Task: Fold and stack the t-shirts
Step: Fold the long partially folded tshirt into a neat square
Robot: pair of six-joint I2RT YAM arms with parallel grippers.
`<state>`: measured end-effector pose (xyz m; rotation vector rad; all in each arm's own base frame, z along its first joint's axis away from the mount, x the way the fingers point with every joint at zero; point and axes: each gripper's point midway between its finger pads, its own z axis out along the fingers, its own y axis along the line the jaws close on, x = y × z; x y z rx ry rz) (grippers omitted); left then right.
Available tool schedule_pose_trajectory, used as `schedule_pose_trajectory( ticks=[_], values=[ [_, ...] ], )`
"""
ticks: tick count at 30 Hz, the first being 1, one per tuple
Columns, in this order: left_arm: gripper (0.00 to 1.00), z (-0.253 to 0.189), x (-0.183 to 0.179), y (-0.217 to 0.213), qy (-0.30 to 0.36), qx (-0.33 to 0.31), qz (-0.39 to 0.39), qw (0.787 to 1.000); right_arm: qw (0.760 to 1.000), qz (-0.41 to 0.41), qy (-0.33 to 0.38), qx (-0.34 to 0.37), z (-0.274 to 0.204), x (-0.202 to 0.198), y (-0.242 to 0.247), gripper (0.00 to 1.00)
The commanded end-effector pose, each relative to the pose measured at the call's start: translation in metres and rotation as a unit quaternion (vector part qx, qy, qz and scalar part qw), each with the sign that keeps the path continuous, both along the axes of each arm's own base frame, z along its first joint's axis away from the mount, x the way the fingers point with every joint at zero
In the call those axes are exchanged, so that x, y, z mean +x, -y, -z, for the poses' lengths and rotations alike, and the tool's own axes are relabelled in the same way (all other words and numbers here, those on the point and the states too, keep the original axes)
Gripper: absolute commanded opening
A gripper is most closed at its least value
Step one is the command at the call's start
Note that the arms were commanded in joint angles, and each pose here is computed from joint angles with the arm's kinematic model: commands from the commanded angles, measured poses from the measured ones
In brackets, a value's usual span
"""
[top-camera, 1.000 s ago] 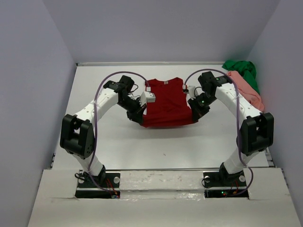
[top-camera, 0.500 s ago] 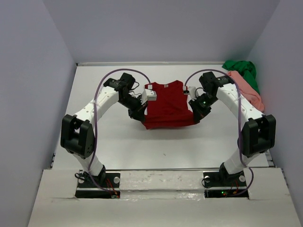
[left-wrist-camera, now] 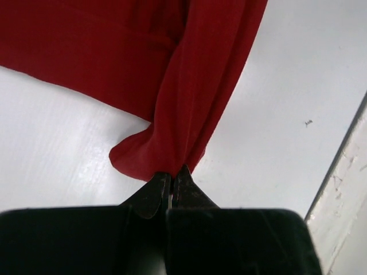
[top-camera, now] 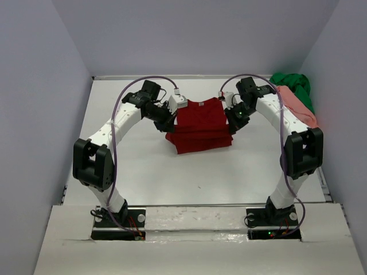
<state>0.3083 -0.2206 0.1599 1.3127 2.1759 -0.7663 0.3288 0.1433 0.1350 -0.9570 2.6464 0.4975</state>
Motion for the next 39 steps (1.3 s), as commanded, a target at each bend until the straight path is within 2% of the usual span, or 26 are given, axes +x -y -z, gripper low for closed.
schedule_pose_trajectory(
  ticks=[1,6,18,28,34,39],
  values=[
    [0.0,-0.028,0.044,-0.006,0.058,-0.008,-0.061,0.996,0.998,0.017,0.067,0.0,-0.015,0.045,-0.004,0.0],
    [0.0,-0.036,0.071,-0.01,0.079,-0.006,-0.084,0.993,0.996,0.02,0.088,-0.009,-0.016,0.073,-0.006,0.0],
    [0.0,-0.002,0.115,-0.006,0.079,0.011,-0.109,0.991,0.988,0.038,0.142,-0.046,0.009,0.151,-0.008,0.0],
    [0.0,-0.007,0.179,-0.013,0.143,0.011,-0.177,0.974,0.977,0.075,0.191,-0.058,0.017,0.21,0.003,0.0],
    [0.0,-0.005,0.201,-0.009,0.162,0.001,-0.197,0.967,0.966,0.096,0.234,-0.058,0.012,0.237,0.007,0.0],
    [0.0,0.016,0.224,-0.008,0.163,0.018,-0.221,0.961,0.96,0.103,0.251,-0.071,0.027,0.257,0.01,0.0]
  ],
)
